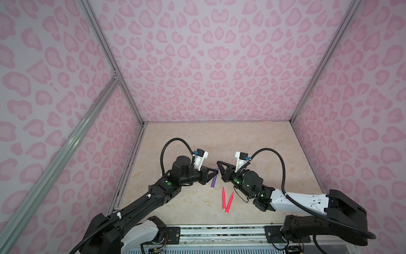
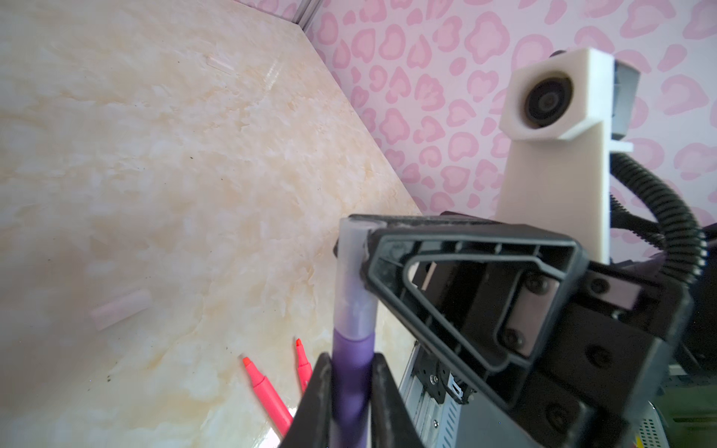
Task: Insert pens into pen caps
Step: Put on the pen cap to the pen.
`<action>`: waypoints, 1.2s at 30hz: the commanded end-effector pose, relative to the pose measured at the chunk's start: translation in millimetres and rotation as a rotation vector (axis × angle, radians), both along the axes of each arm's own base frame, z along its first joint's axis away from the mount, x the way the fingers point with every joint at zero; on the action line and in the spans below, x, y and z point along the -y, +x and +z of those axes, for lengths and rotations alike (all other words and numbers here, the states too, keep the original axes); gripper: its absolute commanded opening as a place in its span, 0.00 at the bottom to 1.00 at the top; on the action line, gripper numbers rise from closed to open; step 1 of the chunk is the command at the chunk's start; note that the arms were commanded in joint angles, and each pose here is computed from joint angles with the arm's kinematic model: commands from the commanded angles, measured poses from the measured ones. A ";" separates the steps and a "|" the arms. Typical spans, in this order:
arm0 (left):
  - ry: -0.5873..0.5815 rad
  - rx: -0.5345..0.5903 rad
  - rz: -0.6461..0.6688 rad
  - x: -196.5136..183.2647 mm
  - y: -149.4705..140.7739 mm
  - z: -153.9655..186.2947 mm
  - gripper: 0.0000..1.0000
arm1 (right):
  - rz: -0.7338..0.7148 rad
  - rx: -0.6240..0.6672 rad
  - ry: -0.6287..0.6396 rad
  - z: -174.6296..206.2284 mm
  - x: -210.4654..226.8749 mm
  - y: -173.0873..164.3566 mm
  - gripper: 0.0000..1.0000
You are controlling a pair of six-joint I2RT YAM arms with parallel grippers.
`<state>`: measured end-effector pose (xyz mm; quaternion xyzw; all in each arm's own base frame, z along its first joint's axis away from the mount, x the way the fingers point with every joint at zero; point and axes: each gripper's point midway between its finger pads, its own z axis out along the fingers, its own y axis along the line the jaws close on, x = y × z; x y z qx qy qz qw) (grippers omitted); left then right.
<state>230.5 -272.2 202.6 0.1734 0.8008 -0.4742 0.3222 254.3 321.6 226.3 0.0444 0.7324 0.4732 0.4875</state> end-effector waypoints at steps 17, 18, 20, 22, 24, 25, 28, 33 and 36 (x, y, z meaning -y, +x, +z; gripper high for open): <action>0.126 0.096 0.335 -46.3 42.4 -2.5 0.04 | 0.013 -0.151 -0.164 -57.7 -33.9 -32.7 0.00; 0.128 0.095 0.337 -46.6 42.5 -3.0 0.04 | 0.019 -0.152 -0.166 -58.6 -36.2 -33.6 0.00; 0.130 0.094 0.338 -46.6 43.0 -3.3 0.04 | 0.031 -0.150 -0.168 -59.0 -40.6 -36.4 0.00; 0.123 0.088 0.326 -43.9 42.4 -4.2 0.04 | 0.038 -0.134 -0.171 -57.9 -42.9 -38.7 0.00; 0.098 0.072 0.296 -38.6 41.0 -4.3 0.04 | 0.053 -0.114 -0.167 -56.4 -45.1 -41.1 0.00; 0.079 0.061 0.273 -34.9 39.8 -4.3 0.04 | 0.062 -0.102 -0.155 -53.7 -45.8 -42.4 0.00; 0.035 0.030 0.234 -29.7 39.3 -4.7 0.04 | 0.075 -0.065 -0.132 -48.1 -43.7 -44.4 0.00; -0.027 0.060 0.164 -21.3 31.9 8.1 0.03 | 0.083 -0.016 -0.120 -37.0 -40.4 -45.9 0.00; -0.040 0.079 0.155 -21.4 29.1 13.3 0.03 | 0.043 0.008 -0.111 -32.4 -30.1 -40.5 0.00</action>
